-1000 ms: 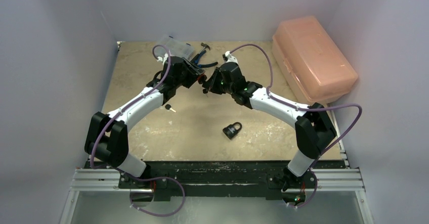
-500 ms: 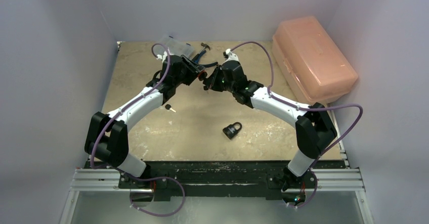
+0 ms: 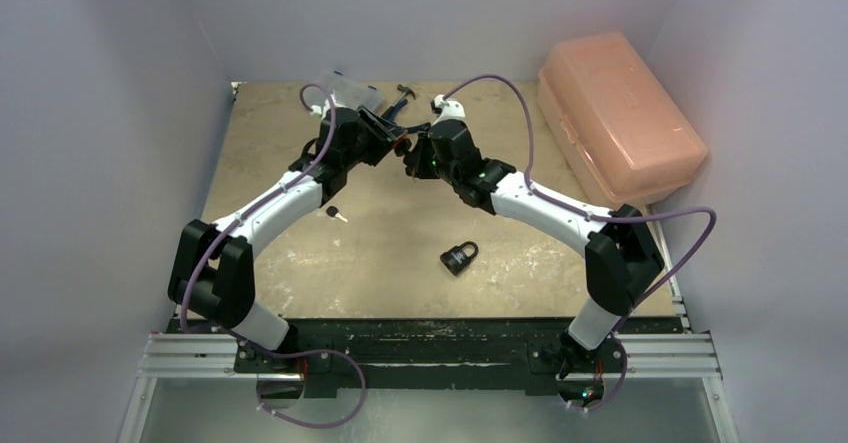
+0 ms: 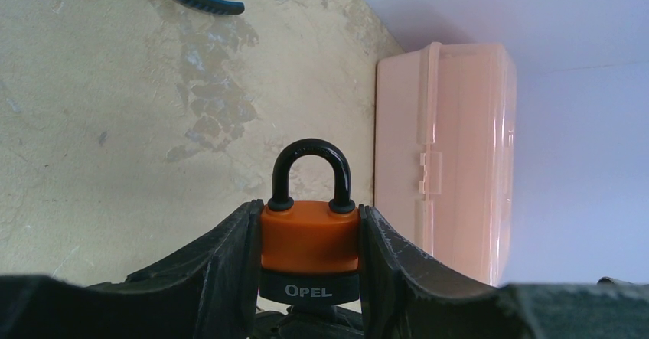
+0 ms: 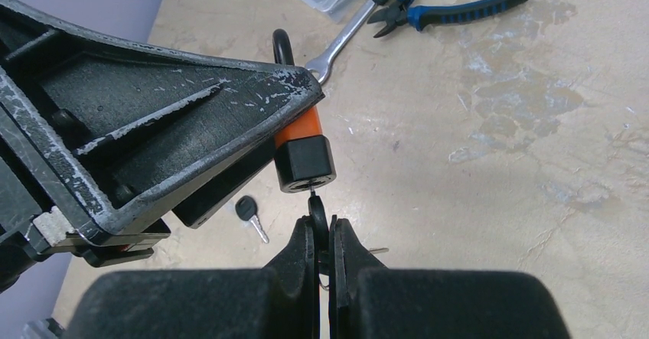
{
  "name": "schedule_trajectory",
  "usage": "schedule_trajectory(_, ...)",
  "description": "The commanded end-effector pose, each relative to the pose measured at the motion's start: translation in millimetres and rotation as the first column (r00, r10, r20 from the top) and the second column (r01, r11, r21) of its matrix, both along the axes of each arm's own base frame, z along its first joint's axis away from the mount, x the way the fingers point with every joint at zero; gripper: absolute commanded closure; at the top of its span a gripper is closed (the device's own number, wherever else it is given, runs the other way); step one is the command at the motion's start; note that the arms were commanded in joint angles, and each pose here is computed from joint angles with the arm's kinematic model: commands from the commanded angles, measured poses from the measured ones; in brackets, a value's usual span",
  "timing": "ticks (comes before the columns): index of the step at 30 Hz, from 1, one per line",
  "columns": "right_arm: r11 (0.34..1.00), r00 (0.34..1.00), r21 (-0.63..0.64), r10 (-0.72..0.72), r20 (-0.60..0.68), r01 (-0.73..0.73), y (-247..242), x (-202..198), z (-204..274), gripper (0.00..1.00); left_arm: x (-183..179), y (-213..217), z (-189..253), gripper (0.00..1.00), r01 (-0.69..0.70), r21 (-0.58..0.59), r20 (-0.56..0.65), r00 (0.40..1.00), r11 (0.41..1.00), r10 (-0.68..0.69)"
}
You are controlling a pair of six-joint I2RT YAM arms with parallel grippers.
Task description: Unlock with the key
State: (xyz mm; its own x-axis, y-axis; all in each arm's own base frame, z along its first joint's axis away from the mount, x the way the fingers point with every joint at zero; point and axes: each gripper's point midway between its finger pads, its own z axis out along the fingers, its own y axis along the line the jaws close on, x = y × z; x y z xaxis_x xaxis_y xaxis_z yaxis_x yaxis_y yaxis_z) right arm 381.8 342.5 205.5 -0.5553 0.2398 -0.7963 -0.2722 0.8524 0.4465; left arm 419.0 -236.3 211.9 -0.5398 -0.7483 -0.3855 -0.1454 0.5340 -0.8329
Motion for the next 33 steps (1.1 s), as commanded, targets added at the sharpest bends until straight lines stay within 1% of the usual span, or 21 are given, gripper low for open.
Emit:
schedule_trajectory(1,0.974,0.979,0.218,-0.096,0.180,0.056,5,36,84,1.00,-41,-39,-3,1.00,0.218,-0.063,-0.066,0.973,0.974,-0.222)
schedule_trajectory(5,0.968,0.986,0.249,-0.076,0.151,0.036,4,29,83,1.00,-52,-50,6,1.00,0.240,-0.017,-0.021,0.971,0.971,-0.240)
schedule_trajectory(9,0.958,0.993,0.286,-0.044,0.112,0.010,-1,14,77,1.00,-74,-64,0,1.00,0.236,0.040,-0.031,0.972,0.971,-0.235)
schedule_trajectory(11,0.952,0.995,0.307,-0.033,0.098,0.001,-6,4,77,1.00,-87,-69,-5,1.00,0.237,0.030,-0.042,0.971,0.971,-0.235)
schedule_trajectory(13,0.949,0.996,0.316,-0.024,0.086,-0.005,-12,-8,74,1.00,-100,-71,-8,1.00,0.239,-0.004,-0.059,0.969,0.971,-0.239)
schedule_trajectory(15,0.947,0.997,0.323,-0.024,0.075,-0.002,-22,-20,69,1.00,-110,-68,-9,1.00,0.210,-0.015,-0.056,0.976,0.978,-0.210)
schedule_trajectory(16,0.942,0.996,0.336,-0.022,0.082,-0.007,-27,-28,73,1.00,-114,-63,-4,1.00,0.172,-0.009,-0.036,0.984,0.985,-0.172)
schedule_trajectory(20,0.933,0.994,0.353,0.030,0.106,-0.066,-35,-52,64,1.00,-140,-60,0,1.00,0.115,0.008,-0.006,0.993,0.993,-0.115)
schedule_trajectory(23,0.923,0.981,0.349,0.114,0.157,-0.163,-33,-69,61,1.00,-161,-57,-12,1.00,0.085,0.007,-0.025,0.996,0.996,-0.085)
schedule_trajectory(26,0.907,0.964,0.345,0.185,0.189,-0.241,-30,-83,57,1.00,-176,-51,-19,1.00,0.049,-0.018,-0.039,0.998,0.999,-0.050)
schedule_trajectory(33,0.872,0.928,0.338,0.286,0.237,-0.355,-23,-102,50,1.00,-198,-48,-27,1.00,0.030,-0.018,-0.041,0.999,0.999,-0.030)
